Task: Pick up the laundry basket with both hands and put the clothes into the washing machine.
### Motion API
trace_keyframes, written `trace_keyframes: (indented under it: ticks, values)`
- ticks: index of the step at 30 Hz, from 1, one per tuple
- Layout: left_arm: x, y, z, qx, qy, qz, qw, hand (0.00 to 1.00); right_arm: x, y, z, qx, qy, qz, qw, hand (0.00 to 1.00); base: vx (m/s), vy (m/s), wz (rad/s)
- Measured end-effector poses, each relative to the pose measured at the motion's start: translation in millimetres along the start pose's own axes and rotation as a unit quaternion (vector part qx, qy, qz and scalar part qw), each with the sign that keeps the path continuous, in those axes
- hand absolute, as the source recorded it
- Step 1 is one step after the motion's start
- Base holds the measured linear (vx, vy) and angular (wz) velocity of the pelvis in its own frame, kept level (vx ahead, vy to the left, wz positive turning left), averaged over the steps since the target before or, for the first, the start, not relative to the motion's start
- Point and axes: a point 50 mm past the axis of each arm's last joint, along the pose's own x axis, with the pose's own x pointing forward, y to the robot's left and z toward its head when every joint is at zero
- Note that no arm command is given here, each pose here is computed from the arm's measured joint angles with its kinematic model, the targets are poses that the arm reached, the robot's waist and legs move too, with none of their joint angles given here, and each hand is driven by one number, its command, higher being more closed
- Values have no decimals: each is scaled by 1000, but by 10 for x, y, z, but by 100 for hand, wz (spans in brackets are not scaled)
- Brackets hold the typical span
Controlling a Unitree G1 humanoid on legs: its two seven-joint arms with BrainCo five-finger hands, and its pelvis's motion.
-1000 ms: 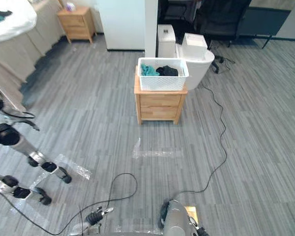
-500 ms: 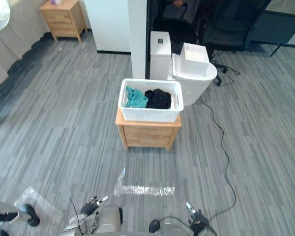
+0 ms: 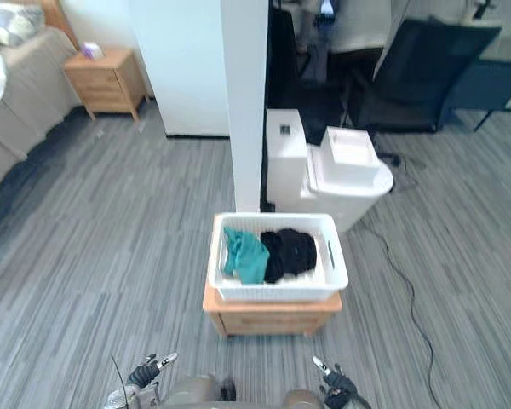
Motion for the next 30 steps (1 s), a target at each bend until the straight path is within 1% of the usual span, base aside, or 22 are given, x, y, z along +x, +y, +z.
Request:
trace_keyframes:
  ticks: [2,5,7,8,12,18,23,25,26,28,29,30]
  values:
    - [7,-53,8,1,-1,-7,1000,0,-27,-134,19,31,-10,-23,999,0,285,-64,39]
    - [18,-67,42,3,-5,-9,1000,0,-38,-164,-14,45,-7,-29,999,0,238,-218,52]
    - [21,-30,35,5,1,-4,1000,0,-76,-202,-197,67,22,-41,997,0,186,-323,47]
    - [14,-42,-19,2,11,-4,1000,0,-81,-206,-218,71,26,-42,996,0,163,-345,38]
    - [0,-103,-114,-1,27,-10,1000,0,-89,-267,-179,65,22,-47,997,0,139,-263,17]
    - [-24,-20,-180,-5,36,3,999,0,-97,-297,-170,52,22,-48,997,0,26,-99,5]
    - [-39,70,-170,-12,29,14,999,0,-130,-360,-204,78,15,-58,995,0,2,3,-2]
    - [-85,118,-98,-35,-11,17,999,0,-149,-380,-106,95,-23,-54,994,0,1,25,-18]
    - [-156,162,40,-52,-64,16,996,0,-185,-392,83,96,-78,-47,991,0,3,13,-15]
    - [-248,233,216,-74,-122,19,990,0,-249,-406,357,88,-145,-40,985,0,29,8,-8]
    - [-341,315,373,-90,-171,23,981,0,-335,-406,627,78,-205,-34,975,0,64,8,-2]
    - [-392,361,436,-92,-191,28,977,0,-382,-403,751,74,-233,-30,969,0,90,14,-4]
